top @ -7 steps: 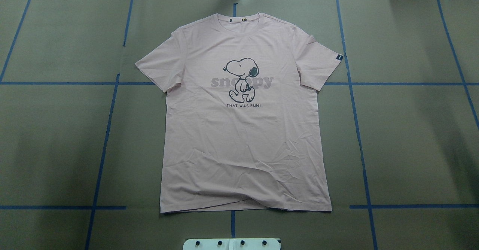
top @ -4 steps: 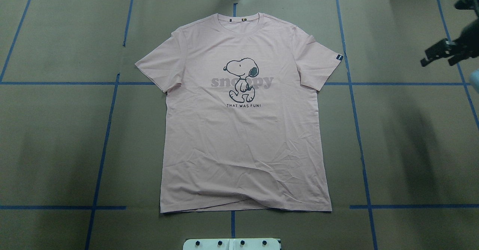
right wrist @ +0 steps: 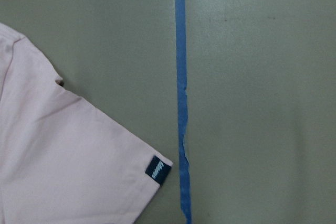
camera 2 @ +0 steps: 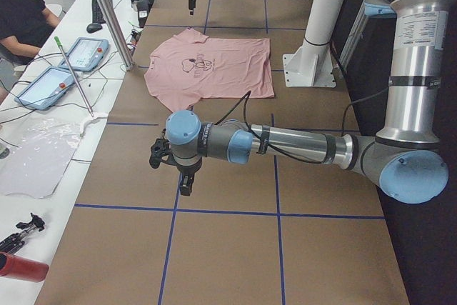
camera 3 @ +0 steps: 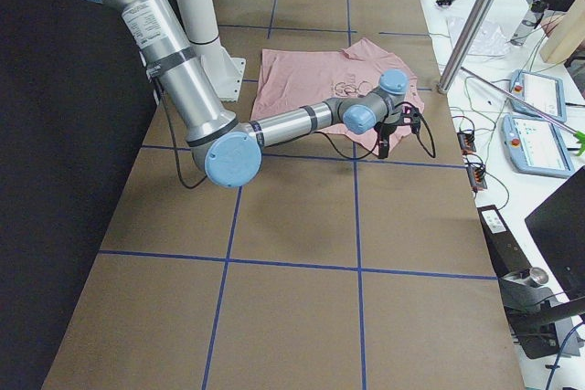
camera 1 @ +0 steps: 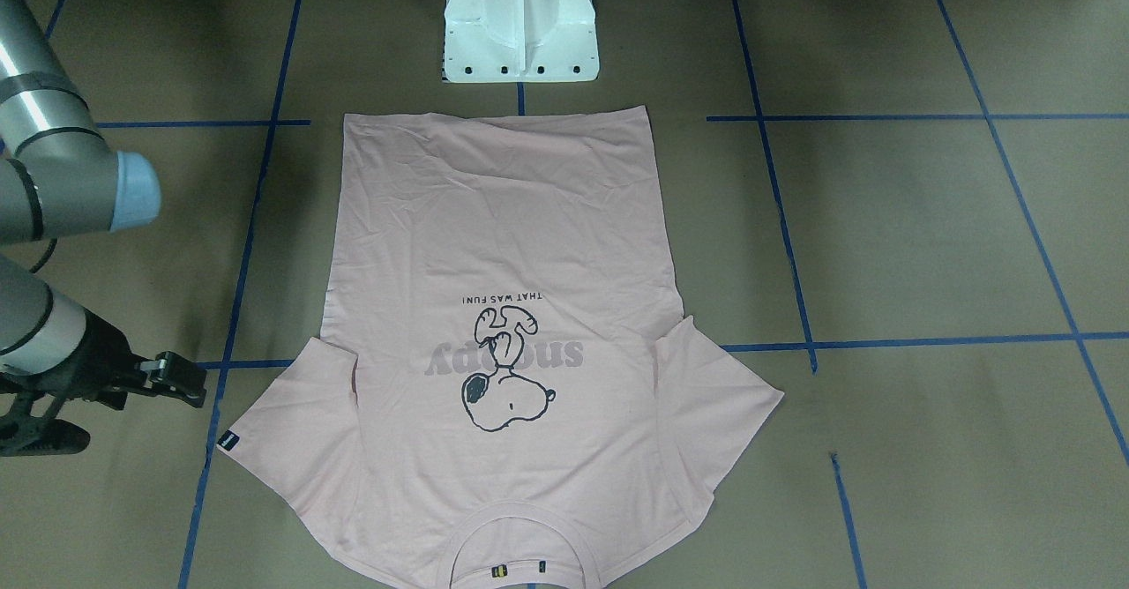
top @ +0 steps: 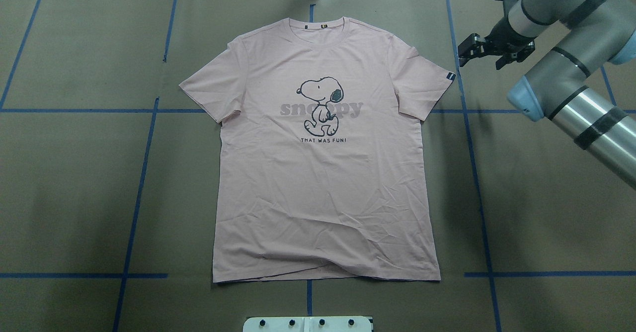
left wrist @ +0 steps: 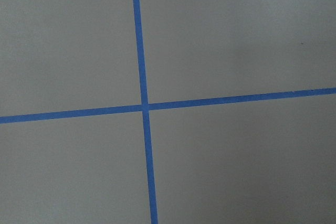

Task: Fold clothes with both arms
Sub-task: 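Move the right gripper toward the shirt's shoulder near the collar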

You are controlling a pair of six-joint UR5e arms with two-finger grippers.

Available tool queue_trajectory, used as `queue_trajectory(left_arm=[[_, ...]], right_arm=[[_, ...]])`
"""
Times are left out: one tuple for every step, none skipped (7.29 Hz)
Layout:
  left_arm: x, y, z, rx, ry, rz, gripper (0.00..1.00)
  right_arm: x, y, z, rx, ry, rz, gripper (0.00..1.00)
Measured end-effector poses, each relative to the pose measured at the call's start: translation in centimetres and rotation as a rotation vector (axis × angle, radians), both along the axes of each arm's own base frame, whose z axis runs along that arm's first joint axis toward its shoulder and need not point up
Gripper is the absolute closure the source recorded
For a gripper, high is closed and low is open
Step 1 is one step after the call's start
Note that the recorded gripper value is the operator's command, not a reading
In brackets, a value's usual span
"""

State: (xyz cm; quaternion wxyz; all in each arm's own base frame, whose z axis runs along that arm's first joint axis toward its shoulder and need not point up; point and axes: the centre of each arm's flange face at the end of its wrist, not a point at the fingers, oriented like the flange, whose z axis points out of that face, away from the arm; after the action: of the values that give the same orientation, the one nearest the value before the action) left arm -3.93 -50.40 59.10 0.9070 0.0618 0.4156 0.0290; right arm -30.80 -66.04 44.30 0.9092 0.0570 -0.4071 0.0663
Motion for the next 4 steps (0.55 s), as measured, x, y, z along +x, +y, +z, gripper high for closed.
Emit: queue_trajectory(left_arm=[[0.0, 0.0, 0.1, -0.001, -0.001, 0.001, 0.00], [0.0, 0.1, 0.2, -0.002, -0.001, 0.001, 0.00], [0.0, 0.1, 0.2, -0.002, -0.001, 0.001, 0.00], [0.0, 0.1, 0.2, -0.003, -0.001, 0.001, 0.00]], right_arm=[[-2.1, -0.4, 0.4, -0.011, 0.005, 0.076, 0.13], [-4.3, -0.7, 0.5, -0.017, 0.032, 0.155, 0.21], [-5.7, -0.9, 0.4, -0.022, 0.053, 0.220, 0.25], [-6.4, -0.9, 0.6, -0.032, 0.063, 0.252, 0.30]])
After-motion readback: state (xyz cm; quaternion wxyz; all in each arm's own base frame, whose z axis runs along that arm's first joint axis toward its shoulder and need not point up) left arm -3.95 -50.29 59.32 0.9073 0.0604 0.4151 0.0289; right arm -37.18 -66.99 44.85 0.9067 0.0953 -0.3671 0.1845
